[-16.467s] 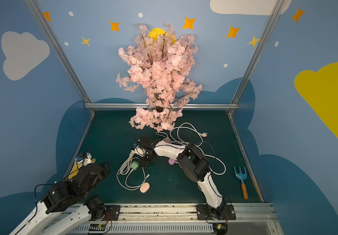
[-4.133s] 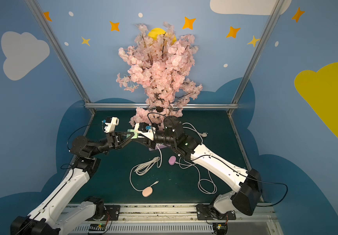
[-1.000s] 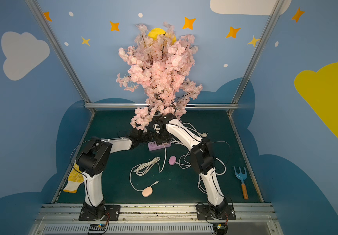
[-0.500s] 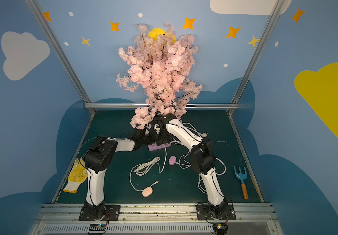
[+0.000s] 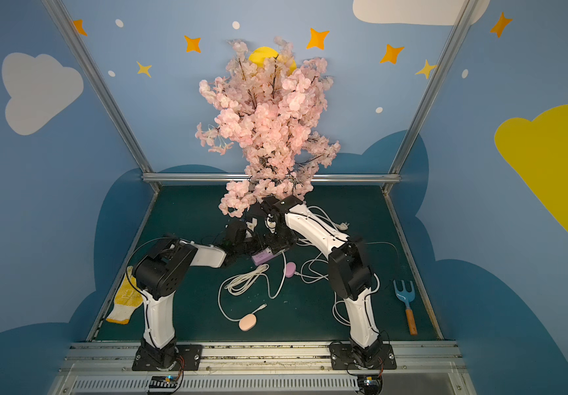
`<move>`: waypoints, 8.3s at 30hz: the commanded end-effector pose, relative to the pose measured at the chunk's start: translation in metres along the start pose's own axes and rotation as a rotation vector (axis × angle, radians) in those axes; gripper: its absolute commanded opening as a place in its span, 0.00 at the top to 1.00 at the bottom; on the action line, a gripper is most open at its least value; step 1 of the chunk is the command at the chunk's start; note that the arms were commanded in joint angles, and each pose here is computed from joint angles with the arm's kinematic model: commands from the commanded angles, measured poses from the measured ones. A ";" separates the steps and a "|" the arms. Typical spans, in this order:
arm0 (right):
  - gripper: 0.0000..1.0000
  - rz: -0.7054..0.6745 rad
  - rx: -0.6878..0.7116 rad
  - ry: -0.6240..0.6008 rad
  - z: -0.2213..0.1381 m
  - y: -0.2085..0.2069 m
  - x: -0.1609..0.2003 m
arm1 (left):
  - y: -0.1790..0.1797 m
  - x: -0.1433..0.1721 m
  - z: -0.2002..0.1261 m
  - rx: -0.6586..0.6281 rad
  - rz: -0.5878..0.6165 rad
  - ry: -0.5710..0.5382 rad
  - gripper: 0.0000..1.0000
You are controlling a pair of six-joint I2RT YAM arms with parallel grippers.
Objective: Charge the bluetooth headset
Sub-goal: Adjust the socket at the center of the board, then pick up the plug from the center of the board, then insert the plug into the socket.
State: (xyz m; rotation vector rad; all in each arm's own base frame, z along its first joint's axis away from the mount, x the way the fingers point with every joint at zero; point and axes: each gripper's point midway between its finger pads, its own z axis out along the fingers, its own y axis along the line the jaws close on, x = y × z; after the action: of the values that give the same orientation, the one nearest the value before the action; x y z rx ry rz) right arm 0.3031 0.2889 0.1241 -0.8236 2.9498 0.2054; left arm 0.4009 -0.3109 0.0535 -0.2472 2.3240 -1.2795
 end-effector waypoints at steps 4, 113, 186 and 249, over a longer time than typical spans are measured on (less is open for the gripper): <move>1.00 -0.024 0.029 -0.044 -0.023 0.005 0.006 | -0.009 0.020 -0.015 0.007 -0.017 0.038 0.89; 1.00 -0.092 0.129 0.135 0.092 -0.001 -0.048 | 0.045 0.049 -0.082 -0.408 0.168 0.029 0.95; 0.66 -0.213 -0.165 -0.649 -0.108 0.072 -0.034 | 0.071 0.066 -0.055 -0.430 0.134 0.121 0.97; 0.29 -0.274 0.050 -0.831 0.023 -0.007 -0.022 | 0.070 0.069 -0.049 -0.439 0.118 0.161 0.97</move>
State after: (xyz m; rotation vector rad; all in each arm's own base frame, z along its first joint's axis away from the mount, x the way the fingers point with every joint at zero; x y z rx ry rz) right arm 0.3165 0.2949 0.0975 -0.8784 2.0897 0.3682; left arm 0.3533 -0.2791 0.0467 -0.1334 2.4987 -0.8795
